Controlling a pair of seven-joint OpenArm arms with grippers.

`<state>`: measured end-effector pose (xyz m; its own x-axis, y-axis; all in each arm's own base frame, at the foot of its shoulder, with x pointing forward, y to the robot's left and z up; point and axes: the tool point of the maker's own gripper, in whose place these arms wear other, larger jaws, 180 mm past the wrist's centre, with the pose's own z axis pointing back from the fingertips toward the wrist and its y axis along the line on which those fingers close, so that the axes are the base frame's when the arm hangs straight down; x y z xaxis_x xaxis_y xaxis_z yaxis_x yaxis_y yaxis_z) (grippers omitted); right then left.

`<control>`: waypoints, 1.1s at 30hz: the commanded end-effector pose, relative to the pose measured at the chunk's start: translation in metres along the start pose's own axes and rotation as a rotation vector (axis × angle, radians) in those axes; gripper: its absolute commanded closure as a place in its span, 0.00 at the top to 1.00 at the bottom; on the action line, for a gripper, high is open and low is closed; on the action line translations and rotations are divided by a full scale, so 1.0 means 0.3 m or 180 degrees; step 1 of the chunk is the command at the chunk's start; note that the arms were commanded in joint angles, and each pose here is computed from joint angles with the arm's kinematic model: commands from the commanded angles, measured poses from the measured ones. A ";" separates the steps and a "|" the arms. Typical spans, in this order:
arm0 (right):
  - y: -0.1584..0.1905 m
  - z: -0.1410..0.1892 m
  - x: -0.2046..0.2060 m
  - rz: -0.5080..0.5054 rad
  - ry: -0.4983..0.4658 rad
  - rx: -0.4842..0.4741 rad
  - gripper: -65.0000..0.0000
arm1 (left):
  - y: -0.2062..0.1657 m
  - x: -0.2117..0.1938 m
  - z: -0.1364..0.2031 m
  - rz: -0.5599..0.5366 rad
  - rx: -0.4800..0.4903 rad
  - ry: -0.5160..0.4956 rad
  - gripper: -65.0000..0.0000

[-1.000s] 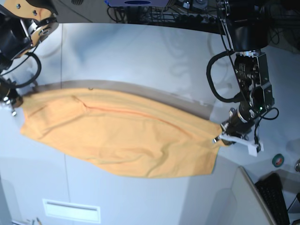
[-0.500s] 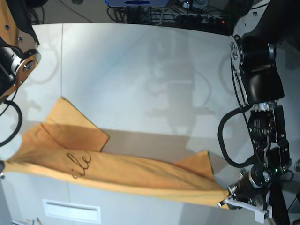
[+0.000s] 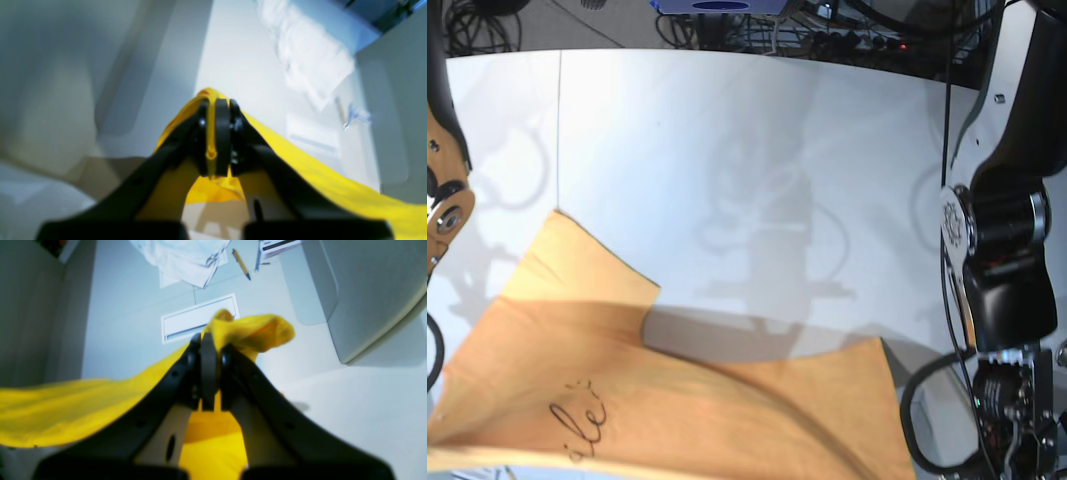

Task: Layout the t-shirt on the table in an organized manner, then fold the t-shirt properly
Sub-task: 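Lift the shirt with both grippers, flap it and lay it flat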

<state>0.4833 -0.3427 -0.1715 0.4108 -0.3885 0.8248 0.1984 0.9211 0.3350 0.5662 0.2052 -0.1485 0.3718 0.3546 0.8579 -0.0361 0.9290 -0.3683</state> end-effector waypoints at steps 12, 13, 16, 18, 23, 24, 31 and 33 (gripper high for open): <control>0.061 0.071 0.393 0.0220 -0.0845 0.0077 0.00 | -0.316 0.322 -0.072 -0.0627 -0.0269 -0.0758 0.00; 0.075 0.082 0.421 0.0260 -0.0888 0.0088 0.00 | -0.348 0.341 -0.070 -0.0620 -0.0311 -0.0807 0.00; 0.105 0.110 0.470 0.0322 -0.0978 0.0113 0.00 | -0.387 0.400 -0.051 -0.0611 -0.0365 -0.0936 0.00; 0.102 0.153 0.487 0.0392 -0.1067 0.0065 0.00 | -0.401 0.405 -0.036 -0.0633 -0.0407 -0.0984 0.00; 0.031 0.231 0.298 0.0818 -0.0872 -0.0273 0.00 | -0.296 0.170 0.002 -0.0723 -0.0402 -0.0661 0.00; 0.009 0.259 0.237 0.0886 -0.0828 -0.0360 0.00 | -0.260 0.118 0.031 -0.0683 -0.0399 -0.0636 0.00; -0.234 0.315 -0.415 0.0367 0.0090 -0.0770 0.00 | 0.111 -0.441 0.211 -0.0419 0.0074 0.0097 0.00; -0.308 0.305 -0.607 0.0170 0.0378 -0.0835 0.00 | 0.186 -0.631 0.252 -0.0385 0.0202 0.0454 0.00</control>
<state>0.2989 -0.3455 -0.3320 0.5706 -0.3789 0.7286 0.3965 0.9041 0.1596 0.4167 0.2009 -0.3182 0.5347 0.2313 0.8128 -0.0629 0.9700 -0.2347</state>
